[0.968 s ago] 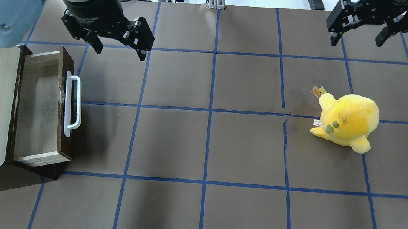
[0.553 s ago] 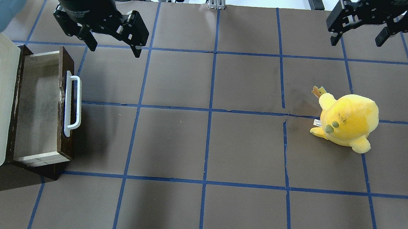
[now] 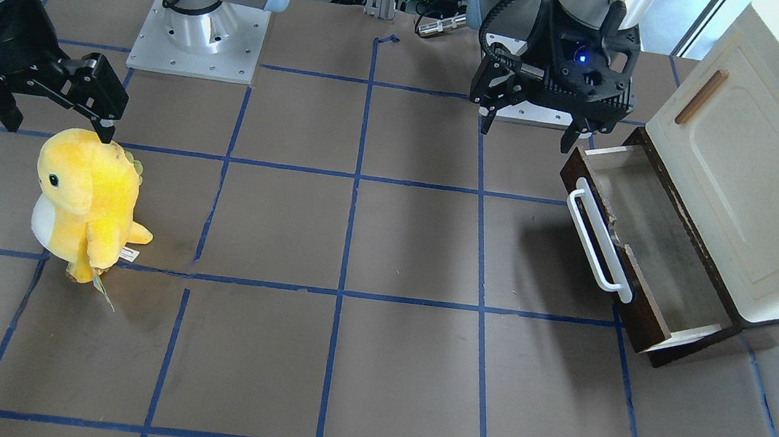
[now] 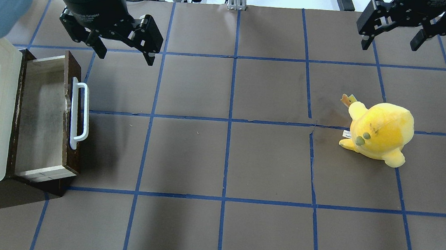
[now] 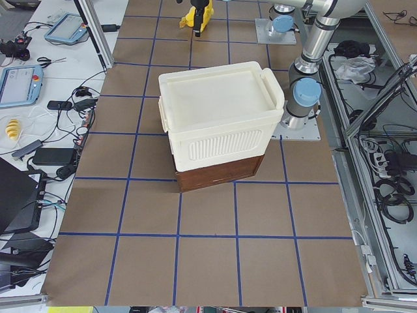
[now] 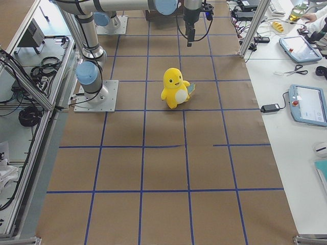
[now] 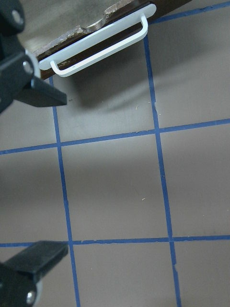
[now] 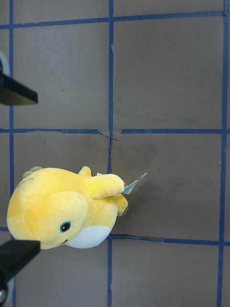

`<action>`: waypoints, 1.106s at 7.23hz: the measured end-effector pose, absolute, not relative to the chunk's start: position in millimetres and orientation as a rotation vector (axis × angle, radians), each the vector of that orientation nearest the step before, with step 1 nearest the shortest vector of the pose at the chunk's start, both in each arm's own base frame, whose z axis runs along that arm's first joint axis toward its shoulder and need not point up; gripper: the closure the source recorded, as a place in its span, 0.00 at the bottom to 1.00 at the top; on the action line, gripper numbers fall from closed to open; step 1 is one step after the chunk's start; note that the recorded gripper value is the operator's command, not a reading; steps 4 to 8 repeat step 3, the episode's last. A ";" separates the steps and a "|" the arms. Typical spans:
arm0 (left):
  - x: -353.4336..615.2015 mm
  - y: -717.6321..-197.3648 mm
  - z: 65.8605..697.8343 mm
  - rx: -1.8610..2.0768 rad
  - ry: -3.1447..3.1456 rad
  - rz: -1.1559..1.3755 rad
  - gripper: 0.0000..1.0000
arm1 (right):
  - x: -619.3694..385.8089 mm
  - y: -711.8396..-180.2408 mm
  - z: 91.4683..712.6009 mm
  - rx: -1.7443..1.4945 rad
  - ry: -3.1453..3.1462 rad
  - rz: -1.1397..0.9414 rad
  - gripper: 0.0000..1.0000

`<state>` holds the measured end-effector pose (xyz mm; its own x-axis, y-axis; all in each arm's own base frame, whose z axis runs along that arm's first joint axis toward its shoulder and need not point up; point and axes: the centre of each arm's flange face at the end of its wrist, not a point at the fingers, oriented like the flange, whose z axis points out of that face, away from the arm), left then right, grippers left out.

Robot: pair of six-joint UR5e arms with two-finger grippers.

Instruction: Pull drawer sideways

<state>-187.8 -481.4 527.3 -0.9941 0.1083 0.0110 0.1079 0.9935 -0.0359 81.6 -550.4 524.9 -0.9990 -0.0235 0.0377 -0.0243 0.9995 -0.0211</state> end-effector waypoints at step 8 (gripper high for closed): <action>-187.7 -480.2 527.7 -0.170 -3.124 0.056 0.00 | 81.6 -550.4 524.9 0.037 -3.104 0.034 0.00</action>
